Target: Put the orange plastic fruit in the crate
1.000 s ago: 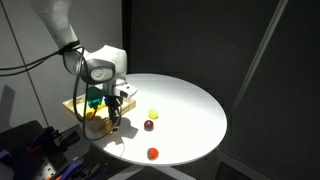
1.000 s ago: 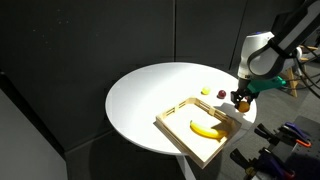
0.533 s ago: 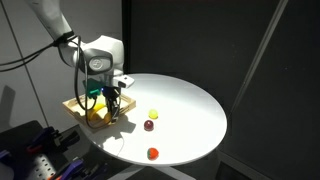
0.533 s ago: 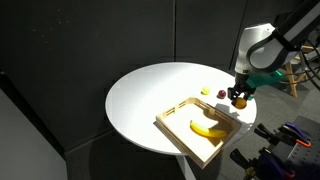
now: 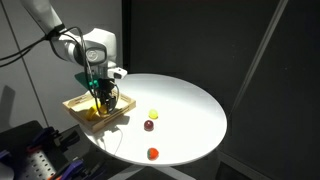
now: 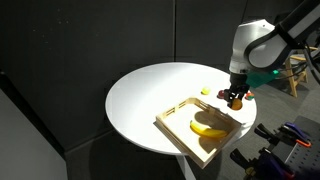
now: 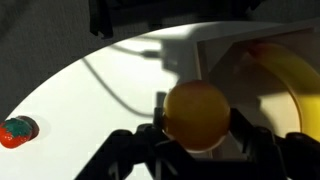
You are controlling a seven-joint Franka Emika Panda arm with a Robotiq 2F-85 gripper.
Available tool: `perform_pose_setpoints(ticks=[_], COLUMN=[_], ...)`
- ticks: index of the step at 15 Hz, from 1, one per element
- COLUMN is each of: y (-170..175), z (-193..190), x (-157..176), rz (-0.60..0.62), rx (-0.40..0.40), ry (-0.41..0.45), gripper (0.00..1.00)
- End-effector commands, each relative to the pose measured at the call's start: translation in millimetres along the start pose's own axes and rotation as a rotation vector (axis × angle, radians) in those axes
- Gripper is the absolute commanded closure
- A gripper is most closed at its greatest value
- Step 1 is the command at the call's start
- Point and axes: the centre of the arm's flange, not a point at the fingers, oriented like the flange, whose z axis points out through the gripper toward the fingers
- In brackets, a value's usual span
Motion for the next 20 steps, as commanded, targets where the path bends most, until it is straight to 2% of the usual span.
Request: perform_pose_setpoints(ticks=[1,9,20], y=[-19,-60,-87], z=[-9,12,41], x=[-2,-1,30], rz=[-0.096,-0.197,-0.220], rx=[-0.004,-0.021,-0.002], ry=[-0.011,-0.018,0.022], gripper=[0.60,0.60,0.60])
